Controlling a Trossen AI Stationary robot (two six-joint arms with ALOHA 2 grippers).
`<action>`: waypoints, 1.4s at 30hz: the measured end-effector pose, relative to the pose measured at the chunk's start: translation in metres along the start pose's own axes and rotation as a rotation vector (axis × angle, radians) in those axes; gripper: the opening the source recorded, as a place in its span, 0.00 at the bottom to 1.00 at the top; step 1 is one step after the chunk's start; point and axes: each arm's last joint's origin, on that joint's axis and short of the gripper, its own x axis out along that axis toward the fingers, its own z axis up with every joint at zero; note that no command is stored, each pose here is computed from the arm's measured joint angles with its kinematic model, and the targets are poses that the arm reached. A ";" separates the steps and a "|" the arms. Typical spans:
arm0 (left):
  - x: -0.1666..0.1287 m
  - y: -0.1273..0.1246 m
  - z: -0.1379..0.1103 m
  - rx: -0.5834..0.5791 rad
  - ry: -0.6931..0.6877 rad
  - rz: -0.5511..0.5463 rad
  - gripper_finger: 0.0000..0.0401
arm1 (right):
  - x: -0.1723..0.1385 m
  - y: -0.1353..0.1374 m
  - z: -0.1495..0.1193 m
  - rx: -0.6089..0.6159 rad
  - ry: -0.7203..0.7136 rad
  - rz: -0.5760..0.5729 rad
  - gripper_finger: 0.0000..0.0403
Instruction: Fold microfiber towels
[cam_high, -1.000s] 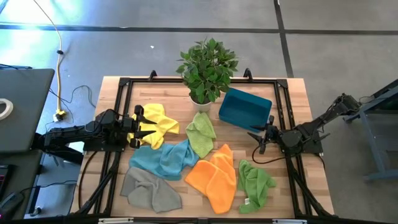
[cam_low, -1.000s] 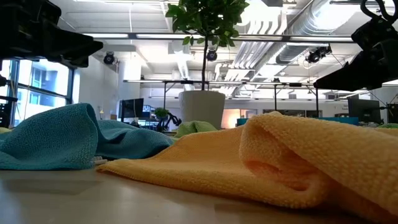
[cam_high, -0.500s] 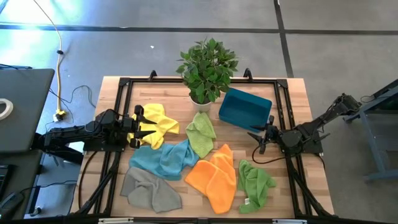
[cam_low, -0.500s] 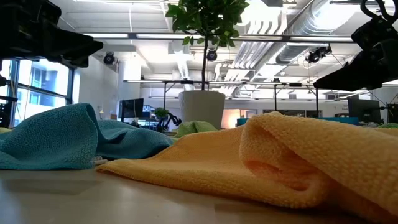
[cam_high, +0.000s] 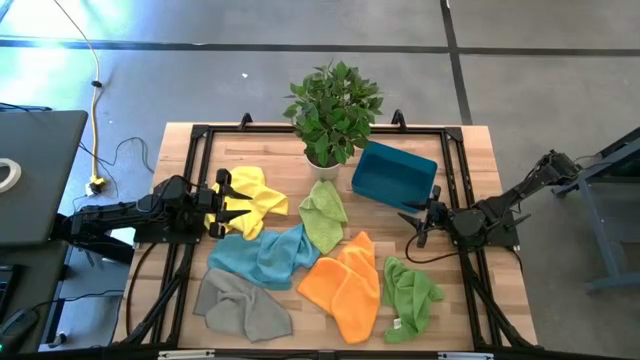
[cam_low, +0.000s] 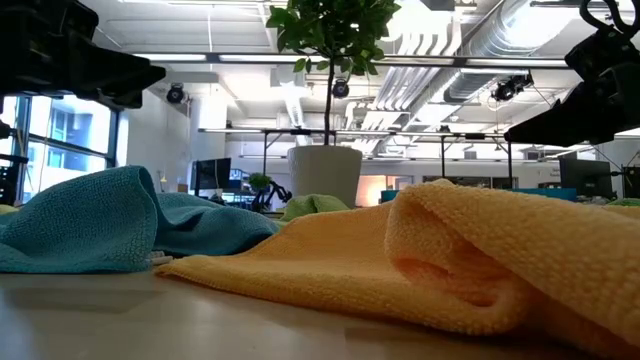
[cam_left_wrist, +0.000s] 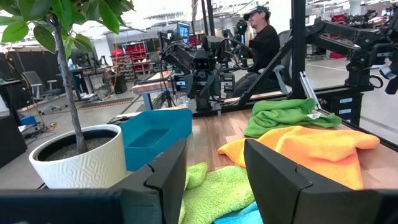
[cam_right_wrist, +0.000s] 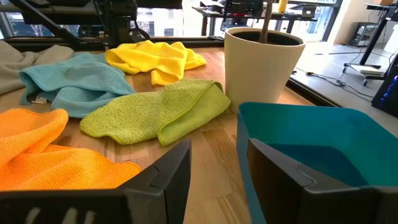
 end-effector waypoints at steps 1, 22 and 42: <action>0.000 0.000 0.000 0.000 -0.001 0.000 0.38 | 0.000 0.000 0.000 0.000 0.000 0.000 0.37; 0.000 0.000 0.000 0.000 -0.001 0.000 0.38 | 0.000 0.000 0.000 0.000 0.000 0.000 0.37; 0.000 0.000 0.000 0.000 0.000 -0.001 0.38 | 0.000 0.000 0.000 -0.011 -0.001 -0.005 0.37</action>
